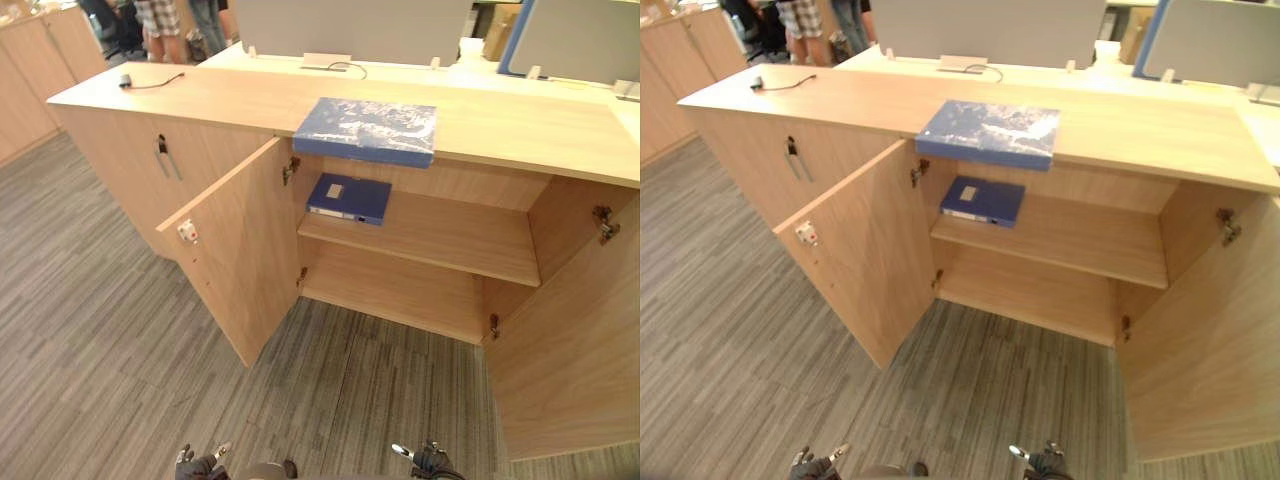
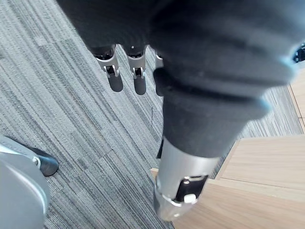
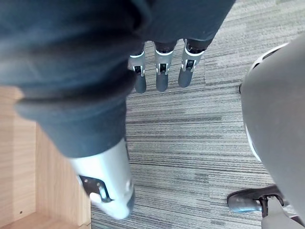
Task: Walk over to the cabinet, pick up the folder, carry it to the office cabinet, place the folder inside the office cabinet, then close the office cabinet door
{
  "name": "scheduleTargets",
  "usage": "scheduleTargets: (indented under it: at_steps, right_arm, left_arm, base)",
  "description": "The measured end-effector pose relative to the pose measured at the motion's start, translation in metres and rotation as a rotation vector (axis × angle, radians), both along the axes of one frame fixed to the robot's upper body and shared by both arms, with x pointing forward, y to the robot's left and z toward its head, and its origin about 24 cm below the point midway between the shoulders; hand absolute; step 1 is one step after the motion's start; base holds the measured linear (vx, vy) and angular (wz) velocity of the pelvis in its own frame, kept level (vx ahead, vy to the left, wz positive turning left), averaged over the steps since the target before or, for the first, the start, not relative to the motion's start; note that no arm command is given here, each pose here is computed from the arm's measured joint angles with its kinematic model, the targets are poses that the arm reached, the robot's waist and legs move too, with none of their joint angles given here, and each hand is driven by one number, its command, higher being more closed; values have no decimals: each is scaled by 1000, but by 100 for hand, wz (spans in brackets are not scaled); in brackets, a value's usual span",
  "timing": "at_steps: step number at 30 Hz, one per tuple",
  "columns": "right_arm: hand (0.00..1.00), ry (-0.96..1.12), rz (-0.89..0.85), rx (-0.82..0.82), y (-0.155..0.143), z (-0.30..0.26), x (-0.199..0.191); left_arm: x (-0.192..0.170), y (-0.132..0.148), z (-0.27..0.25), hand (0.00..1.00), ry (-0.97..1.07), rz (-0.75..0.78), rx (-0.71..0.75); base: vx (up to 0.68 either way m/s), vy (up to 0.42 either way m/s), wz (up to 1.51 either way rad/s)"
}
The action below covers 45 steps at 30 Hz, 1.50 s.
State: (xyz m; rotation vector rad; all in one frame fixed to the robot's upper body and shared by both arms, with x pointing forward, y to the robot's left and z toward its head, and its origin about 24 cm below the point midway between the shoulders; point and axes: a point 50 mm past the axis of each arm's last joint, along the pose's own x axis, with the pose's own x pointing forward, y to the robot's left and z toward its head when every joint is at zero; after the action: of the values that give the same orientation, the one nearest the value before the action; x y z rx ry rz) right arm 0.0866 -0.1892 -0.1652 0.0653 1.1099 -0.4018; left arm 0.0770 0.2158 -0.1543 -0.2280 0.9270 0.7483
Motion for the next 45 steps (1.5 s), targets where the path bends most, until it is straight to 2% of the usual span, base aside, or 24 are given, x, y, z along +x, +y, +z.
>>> scheduleTargets:
  at_steps: [9,14,16,19,25,30,34,37,45]
  right_arm:
    - [0,-19,49,-38,-13,4,2]
    - [0,-68,72,-44,-10,8,14]
    - [0,-59,95,-41,-7,7,12]
    - [0,-65,87,-44,-8,7,13]
    - [0,-52,88,-39,-3,6,11]
    - [0,-51,84,-49,-1,6,12]
    - [0,-50,76,-59,-4,6,14]
    - [0,-46,75,-23,10,4,15]
    - [0,-5,74,-21,8,1,9]
  left_arm:
    - [-14,-3,-3,0,34,-26,-11]
    - [5,-11,-2,0,2,-85,-35]
    - [15,-5,3,0,-32,-137,-8]
    - [11,-15,1,0,-37,-103,-39]
    - [10,-7,6,0,-82,6,-33]
    - [15,-7,7,0,-96,-4,-26]
    - [17,-12,5,0,-74,-58,-31]
    - [22,-1,6,0,-68,-98,-3]
    - [15,-2,1,0,0,-186,-2]
  base:
    - [-26,131,-50]
    - [1,-96,-17]
    - [27,-243,33]
    - [95,-215,41]
    - [193,-154,19]
    - [324,41,-54]
    - [350,263,-24]
    - [305,245,11]
    - [122,77,-20]
